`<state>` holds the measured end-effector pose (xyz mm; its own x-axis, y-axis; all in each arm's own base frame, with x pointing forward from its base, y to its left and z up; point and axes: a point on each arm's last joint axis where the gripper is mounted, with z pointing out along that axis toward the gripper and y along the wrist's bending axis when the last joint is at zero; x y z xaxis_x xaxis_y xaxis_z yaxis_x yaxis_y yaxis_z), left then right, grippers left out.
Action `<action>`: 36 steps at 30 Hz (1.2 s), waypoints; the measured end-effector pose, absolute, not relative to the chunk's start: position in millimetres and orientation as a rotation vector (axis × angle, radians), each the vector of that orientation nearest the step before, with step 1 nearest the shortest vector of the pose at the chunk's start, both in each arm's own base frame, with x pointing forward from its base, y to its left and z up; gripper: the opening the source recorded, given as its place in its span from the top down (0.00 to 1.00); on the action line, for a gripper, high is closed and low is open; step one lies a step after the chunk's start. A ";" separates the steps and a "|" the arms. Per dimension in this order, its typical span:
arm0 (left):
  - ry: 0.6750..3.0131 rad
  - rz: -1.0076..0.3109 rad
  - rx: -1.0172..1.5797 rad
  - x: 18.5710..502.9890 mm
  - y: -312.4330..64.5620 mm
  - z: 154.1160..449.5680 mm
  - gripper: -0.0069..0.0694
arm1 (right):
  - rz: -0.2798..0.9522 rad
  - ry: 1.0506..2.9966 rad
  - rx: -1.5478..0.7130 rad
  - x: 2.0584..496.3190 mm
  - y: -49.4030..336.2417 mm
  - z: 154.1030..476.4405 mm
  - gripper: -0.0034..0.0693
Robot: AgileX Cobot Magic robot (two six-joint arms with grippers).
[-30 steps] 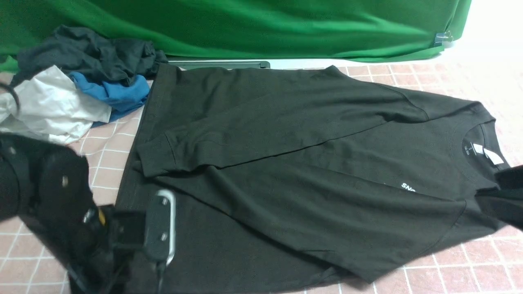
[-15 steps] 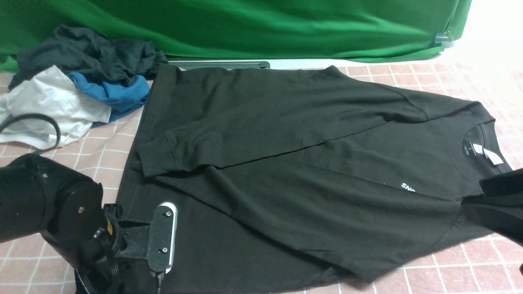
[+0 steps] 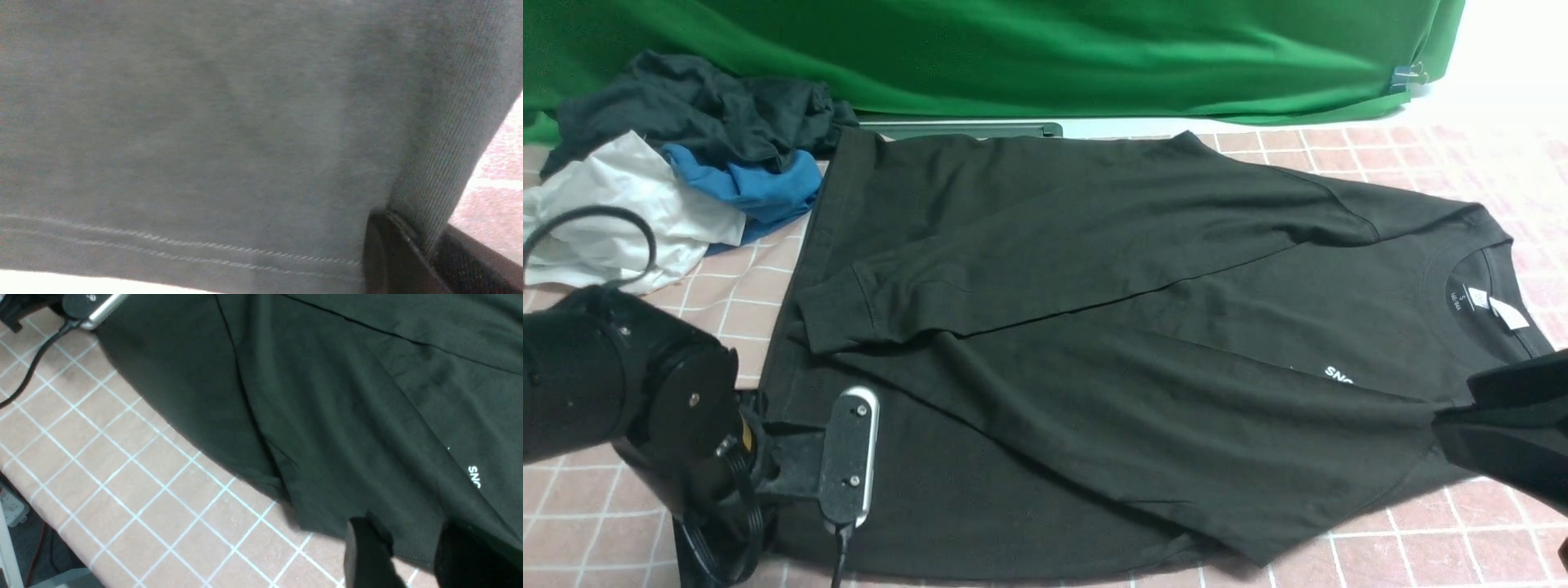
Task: Fold a long-sleeved shirt over a pink coffee tablecloth.
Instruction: 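Grasp the near edge of the shirt at its hem and shoulder corners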
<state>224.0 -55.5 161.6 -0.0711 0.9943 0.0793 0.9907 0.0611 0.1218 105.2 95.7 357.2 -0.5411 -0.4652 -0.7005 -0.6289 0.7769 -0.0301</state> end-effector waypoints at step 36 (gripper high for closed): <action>2.346 0.126 1.446 202.8 -61.5 258.8 0.87 | -0.294 2.363 -1.698 224.2 94.2 186.8 0.34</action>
<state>202.8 -61.5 258.8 -0.3980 0.8763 -0.2714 0.8422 0.4663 0.2707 224.2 94.2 186.8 -0.3103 -0.9488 -0.0581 -0.9056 0.3137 -0.2854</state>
